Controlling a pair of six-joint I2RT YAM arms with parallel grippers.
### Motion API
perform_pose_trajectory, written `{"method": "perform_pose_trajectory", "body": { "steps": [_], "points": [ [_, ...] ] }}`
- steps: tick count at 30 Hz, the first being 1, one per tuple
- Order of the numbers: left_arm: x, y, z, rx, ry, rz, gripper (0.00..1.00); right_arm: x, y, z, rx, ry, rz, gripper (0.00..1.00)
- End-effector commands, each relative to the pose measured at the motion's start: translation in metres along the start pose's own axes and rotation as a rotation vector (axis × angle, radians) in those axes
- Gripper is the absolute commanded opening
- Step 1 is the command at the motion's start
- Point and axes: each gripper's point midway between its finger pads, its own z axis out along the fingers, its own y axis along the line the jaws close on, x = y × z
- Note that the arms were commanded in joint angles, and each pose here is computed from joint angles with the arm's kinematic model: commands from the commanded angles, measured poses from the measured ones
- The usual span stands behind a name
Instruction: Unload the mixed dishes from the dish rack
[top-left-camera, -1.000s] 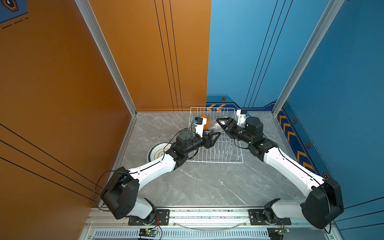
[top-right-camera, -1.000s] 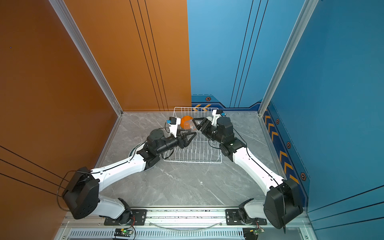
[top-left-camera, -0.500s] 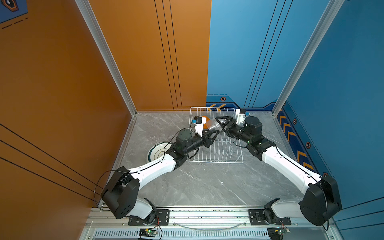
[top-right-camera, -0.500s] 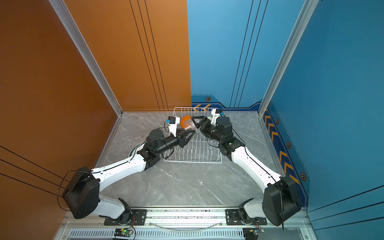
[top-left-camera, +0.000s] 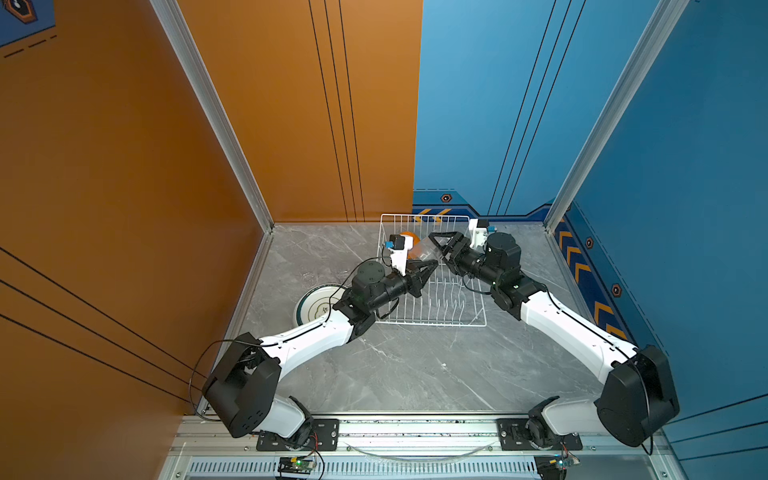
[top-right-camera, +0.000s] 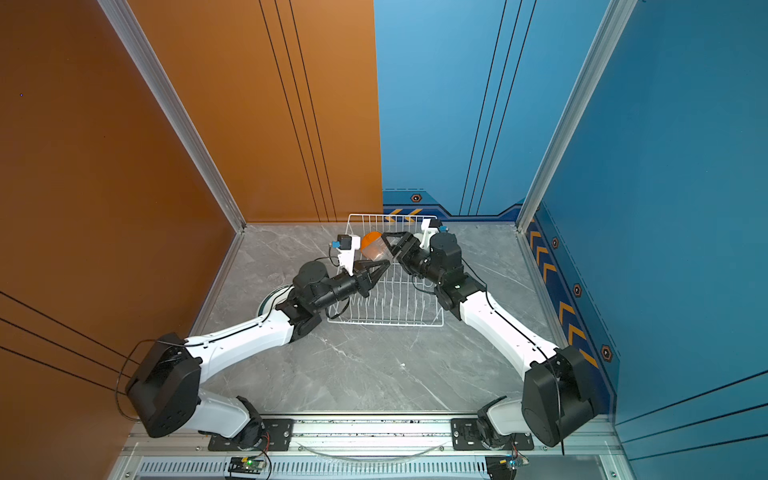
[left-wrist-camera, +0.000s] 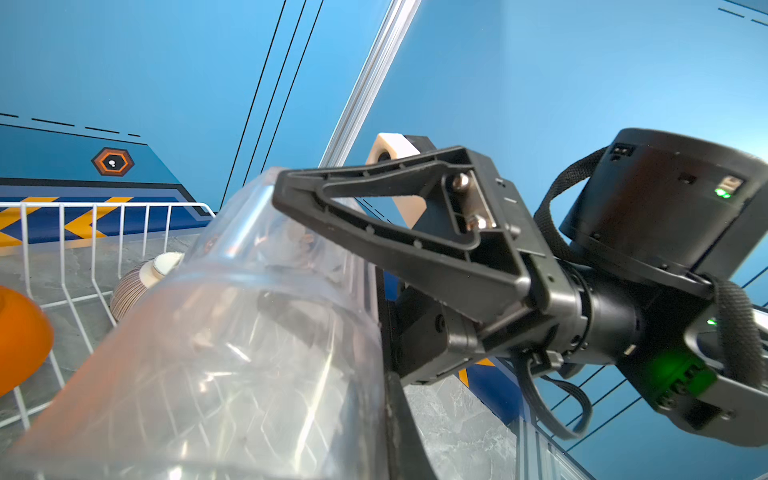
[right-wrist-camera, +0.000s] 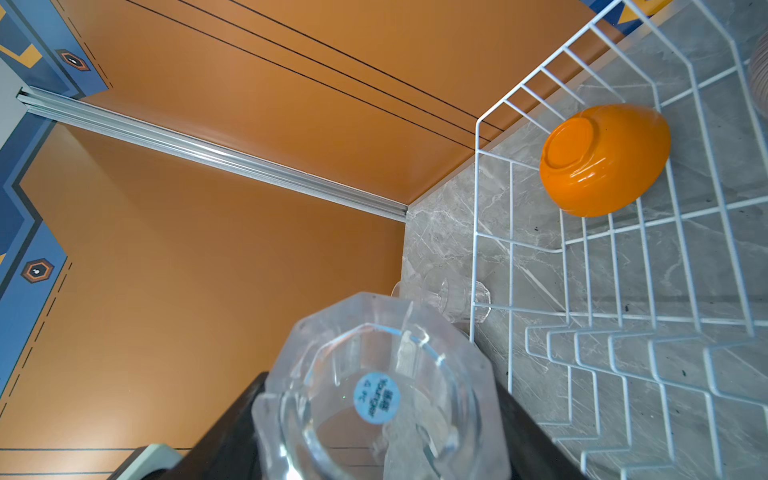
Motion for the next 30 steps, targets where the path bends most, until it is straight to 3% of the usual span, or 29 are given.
{"method": "perform_pose_trajectory", "body": {
  "steps": [1, 24, 30],
  "points": [
    [-0.012, 0.018, -0.003, -0.068, -0.06, -0.022, 0.0, 0.007, 0.01, 0.001, -0.029, 0.021, -0.063, 0.67],
    [-0.012, 0.018, -0.003, -0.057, -0.059, -0.023, 0.0, 0.001, 0.012, -0.007, 0.016, -0.05, -0.144, 0.82],
    [-0.01, 0.019, -0.002, -0.06, -0.057, -0.026, 0.0, 0.0, 0.013, -0.009, 0.015, -0.058, -0.152, 0.92]
  ]
}}
